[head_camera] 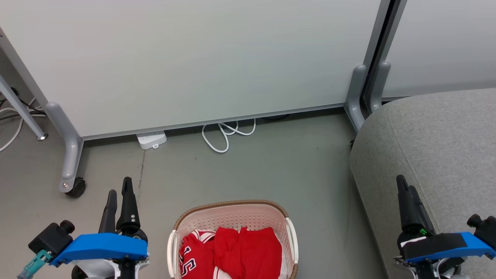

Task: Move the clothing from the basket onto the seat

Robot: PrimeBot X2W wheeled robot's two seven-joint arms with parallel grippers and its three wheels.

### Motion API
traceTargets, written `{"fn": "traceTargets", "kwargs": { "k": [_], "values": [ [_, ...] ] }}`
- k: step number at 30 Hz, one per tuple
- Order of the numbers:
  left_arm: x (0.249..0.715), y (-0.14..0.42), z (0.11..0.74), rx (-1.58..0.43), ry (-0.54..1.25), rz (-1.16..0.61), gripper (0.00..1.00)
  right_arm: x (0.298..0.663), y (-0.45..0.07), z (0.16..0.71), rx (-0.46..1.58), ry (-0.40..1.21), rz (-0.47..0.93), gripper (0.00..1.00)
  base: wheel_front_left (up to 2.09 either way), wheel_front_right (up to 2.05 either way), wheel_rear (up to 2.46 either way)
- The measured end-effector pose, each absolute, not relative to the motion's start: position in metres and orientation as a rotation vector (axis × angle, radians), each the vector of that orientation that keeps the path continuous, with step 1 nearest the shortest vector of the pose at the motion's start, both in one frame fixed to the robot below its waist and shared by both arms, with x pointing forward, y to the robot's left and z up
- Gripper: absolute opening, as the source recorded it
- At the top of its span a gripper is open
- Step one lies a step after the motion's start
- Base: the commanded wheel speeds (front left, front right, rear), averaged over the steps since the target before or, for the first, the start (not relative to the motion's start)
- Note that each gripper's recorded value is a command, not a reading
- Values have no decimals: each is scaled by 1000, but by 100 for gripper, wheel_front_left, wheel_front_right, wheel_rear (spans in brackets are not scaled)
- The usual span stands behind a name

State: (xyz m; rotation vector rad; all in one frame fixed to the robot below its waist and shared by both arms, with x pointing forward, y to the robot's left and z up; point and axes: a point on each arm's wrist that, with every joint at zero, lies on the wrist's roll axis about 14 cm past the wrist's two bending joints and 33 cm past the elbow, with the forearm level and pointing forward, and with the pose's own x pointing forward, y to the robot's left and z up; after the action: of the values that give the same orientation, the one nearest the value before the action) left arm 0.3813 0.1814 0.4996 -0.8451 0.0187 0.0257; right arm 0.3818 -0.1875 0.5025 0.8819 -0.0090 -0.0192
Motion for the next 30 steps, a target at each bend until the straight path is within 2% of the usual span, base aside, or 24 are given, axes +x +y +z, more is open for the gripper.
{"fn": "traceTargets", "kwargs": {
  "k": [30],
  "values": [
    [379, 166, 507, -463, -24, -40, 100, 382, -174, 502, 536, -22, 32, 100, 0, 0, 0]
  ]
}}
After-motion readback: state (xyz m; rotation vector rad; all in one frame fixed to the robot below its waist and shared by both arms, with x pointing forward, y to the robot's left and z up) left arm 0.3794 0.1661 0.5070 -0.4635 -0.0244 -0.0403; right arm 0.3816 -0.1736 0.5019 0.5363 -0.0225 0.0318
